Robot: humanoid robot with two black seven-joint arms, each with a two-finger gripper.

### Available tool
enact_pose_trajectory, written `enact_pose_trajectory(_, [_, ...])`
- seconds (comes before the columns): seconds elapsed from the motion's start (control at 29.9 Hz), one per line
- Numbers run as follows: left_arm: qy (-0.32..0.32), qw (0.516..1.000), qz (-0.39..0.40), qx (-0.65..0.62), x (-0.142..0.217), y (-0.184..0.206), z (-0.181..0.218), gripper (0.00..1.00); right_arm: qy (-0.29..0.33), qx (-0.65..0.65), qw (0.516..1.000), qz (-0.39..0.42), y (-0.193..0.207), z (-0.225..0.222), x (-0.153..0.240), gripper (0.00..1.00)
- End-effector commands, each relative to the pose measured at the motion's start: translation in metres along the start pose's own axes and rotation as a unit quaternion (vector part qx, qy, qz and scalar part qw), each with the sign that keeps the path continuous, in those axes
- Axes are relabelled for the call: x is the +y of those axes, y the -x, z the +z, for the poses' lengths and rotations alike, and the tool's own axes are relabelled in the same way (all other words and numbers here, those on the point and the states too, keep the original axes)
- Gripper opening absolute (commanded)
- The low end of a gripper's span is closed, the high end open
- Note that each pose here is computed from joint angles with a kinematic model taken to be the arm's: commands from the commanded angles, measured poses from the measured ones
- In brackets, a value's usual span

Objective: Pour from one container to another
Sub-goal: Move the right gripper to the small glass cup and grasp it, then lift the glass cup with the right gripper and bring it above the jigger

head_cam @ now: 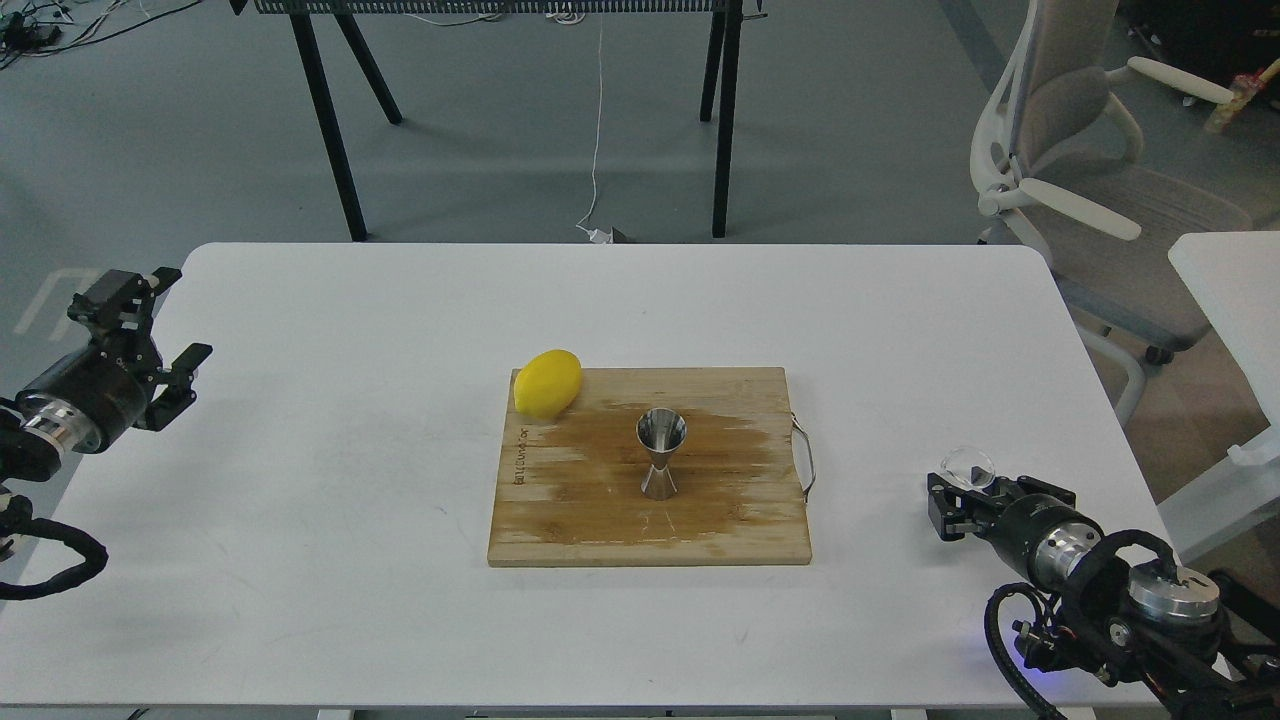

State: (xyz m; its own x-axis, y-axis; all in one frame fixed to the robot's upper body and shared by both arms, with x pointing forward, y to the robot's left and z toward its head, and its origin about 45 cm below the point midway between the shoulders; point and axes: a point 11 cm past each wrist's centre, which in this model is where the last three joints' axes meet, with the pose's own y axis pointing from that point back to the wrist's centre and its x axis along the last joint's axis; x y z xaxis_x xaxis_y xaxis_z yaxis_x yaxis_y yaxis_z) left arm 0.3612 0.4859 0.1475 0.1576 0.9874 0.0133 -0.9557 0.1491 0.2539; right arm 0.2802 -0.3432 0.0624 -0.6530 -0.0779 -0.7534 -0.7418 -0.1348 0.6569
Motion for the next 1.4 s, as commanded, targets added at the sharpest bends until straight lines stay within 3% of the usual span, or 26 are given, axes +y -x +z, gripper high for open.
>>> enact_pose_trajectory(0.0, [0.000,1.000,-0.001,0.001,-0.001,0.001,0.000,0.99,0.012,0.004,1.000,-0.016,0.010,0.009,0.001,0.37])
enact_pose_trajectory(0.13, [0.001,1.000,-0.003,0.004,-0.002,0.004,-0.002,0.99,0.022,0.032,0.998,-0.059,0.043,0.019,0.007,0.36])
enact_pose_trajectory(0.33, [0.001,1.000,-0.009,0.010,-0.006,0.012,-0.005,0.99,0.034,0.139,0.977,-0.159,0.142,0.046,0.016,0.34])
enact_pose_trajectory(0.47, [0.001,1.000,-0.012,0.014,-0.008,0.016,-0.007,0.99,0.029,0.234,0.946,-0.222,0.203,0.071,0.021,0.34])
enact_pose_trajectory(0.6, [0.001,1.000,-0.015,0.017,-0.010,0.020,-0.009,0.99,0.034,0.357,0.897,-0.258,0.233,0.113,0.021,0.34])
enact_pose_trajectory(0.7, [0.001,1.000,-0.015,0.017,-0.010,0.020,-0.009,0.99,0.044,0.437,0.856,-0.271,0.235,0.146,0.018,0.34])
enact_pose_trajectory(0.97, [0.001,1.000,-0.017,0.017,-0.010,0.021,-0.010,0.99,0.052,0.595,0.754,-0.271,0.203,0.185,0.011,0.34])
enact_pose_trajectory(1.37, [0.000,1.000,-0.021,0.021,-0.013,0.027,-0.012,0.99,0.068,0.683,0.677,-0.266,0.172,0.203,0.008,0.34])
